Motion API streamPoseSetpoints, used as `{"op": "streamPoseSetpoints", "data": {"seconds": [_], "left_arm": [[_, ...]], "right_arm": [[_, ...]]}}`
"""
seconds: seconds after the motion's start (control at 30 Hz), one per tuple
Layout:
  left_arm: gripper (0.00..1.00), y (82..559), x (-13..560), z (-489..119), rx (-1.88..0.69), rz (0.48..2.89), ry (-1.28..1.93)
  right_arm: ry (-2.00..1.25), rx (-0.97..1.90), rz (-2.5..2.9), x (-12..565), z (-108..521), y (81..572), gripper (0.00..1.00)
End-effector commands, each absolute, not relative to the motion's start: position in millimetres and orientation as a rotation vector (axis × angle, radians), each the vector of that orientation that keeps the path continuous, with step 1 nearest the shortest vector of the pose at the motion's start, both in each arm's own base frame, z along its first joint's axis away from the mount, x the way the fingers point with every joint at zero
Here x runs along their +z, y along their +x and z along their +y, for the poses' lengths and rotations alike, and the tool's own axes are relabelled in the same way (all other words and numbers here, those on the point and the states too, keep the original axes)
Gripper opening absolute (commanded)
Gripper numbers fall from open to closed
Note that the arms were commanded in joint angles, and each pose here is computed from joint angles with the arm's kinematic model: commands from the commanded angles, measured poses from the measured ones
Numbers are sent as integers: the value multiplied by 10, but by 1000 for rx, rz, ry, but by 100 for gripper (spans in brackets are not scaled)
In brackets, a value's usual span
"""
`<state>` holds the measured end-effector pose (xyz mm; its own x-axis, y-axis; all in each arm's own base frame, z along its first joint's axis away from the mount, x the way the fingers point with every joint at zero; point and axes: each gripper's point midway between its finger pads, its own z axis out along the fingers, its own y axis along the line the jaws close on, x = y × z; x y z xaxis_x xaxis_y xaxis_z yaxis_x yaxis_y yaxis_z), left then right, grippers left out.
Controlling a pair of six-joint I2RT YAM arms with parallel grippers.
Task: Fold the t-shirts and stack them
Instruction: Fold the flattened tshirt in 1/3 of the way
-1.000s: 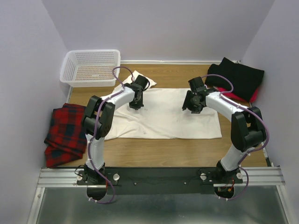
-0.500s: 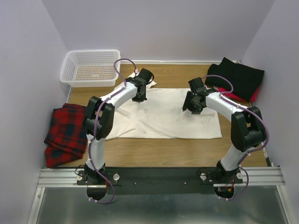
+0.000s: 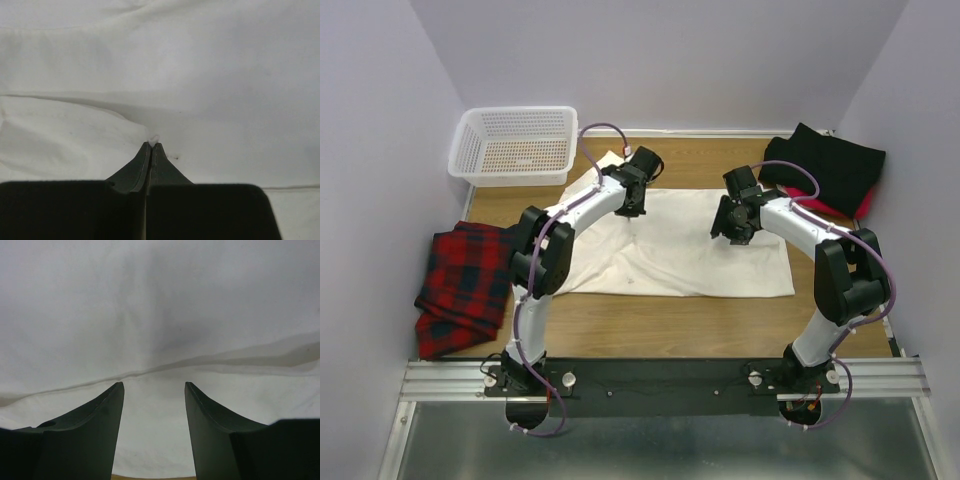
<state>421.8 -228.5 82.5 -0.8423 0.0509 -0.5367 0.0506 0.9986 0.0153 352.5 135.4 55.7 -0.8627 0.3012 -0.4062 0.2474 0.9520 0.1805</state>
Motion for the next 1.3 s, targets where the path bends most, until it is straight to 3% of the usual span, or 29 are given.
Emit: {"op": "streamPoseSetpoints", "data": {"seconds": [0.0, 0.1, 0.13, 0.23, 0.53, 0.9, 1.27], "left_arm": [[13, 4196, 554, -2224, 96, 2610, 126], [20, 4192, 572, -2179, 120, 2599, 135], [28, 4204, 640, -2168, 121, 2583, 137], [39, 4258, 846, -2111, 146, 2527, 107], [40, 4018, 1258, -1725, 247, 2459, -50], [40, 2929, 651, -1337, 178, 2677, -143], [40, 2583, 234, -773, 333, 2797, -279]], "right_arm": [[383, 134, 2659, 522, 1327, 3519, 60], [383, 134, 2659, 521, 1328, 3523, 60], [382, 133, 2657, 526, 1327, 3528, 60], [381, 135, 2661, 516, 1330, 3521, 60], [400, 56, 2642, 561, 1179, 3424, 61], [462, -133, 2622, 553, 766, 3004, 65], [480, -117, 2776, 169, 789, 2635, 65]]}}
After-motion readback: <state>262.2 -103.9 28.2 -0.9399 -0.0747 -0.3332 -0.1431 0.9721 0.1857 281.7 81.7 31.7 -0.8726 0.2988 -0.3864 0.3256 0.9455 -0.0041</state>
